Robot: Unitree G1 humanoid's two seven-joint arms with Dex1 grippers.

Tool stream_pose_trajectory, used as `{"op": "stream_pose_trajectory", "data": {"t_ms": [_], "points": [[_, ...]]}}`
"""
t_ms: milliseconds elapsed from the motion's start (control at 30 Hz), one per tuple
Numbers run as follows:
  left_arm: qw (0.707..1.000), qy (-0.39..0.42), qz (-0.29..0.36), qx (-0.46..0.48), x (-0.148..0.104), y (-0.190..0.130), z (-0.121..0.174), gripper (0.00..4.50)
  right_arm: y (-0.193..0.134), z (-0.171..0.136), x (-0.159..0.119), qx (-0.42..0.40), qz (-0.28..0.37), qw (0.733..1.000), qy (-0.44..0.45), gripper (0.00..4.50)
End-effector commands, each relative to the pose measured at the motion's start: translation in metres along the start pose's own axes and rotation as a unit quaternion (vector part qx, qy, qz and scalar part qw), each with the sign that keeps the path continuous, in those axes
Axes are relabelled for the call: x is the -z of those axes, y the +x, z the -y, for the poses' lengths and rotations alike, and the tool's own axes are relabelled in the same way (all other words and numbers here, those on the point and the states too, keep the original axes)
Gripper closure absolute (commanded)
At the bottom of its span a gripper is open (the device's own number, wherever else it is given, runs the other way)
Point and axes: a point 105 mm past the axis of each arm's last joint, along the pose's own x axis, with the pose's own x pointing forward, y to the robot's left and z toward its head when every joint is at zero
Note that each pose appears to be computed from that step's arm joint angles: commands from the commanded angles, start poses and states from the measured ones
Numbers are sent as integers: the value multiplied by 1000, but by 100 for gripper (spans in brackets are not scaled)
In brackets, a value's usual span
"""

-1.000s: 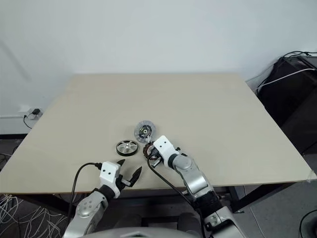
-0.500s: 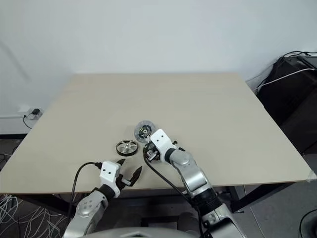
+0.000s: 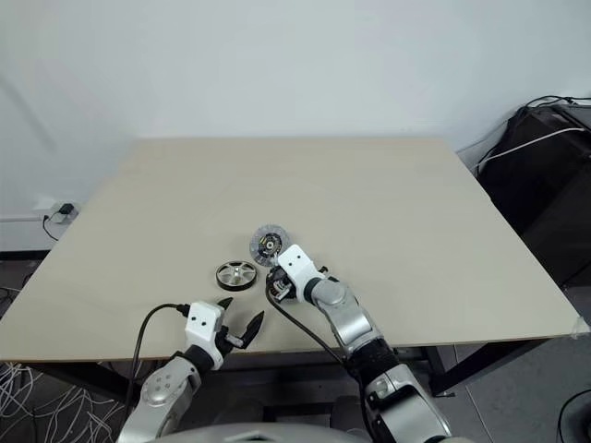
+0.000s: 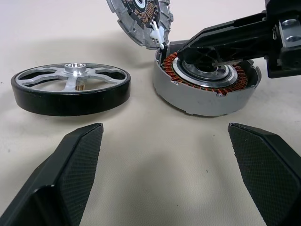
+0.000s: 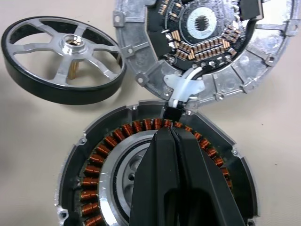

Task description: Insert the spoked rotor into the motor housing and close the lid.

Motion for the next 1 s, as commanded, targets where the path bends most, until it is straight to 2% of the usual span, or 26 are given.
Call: {"op": "stream_pose_trajectory", "data": {"t_ms": [33,367,733,833,1000], "points": [[999,10,30,3,-18,3,2,0,-4,5,-10,5,20,1000,11,445],[999,9,29,7,-18,4,3,0,-12,4,-32,1,58,998,8,445],[999,9,33,1,-19,2,1,0,-10,3,-6,0,22,1000,11,445],[998,-9,61,-11,-26,0,-2,0,-17,2,-17,-9,52,998,23,445],[991,-41,88,-90,-33,-6,-27,0,-40,8,-23,-4,81,996,35,445]]}}
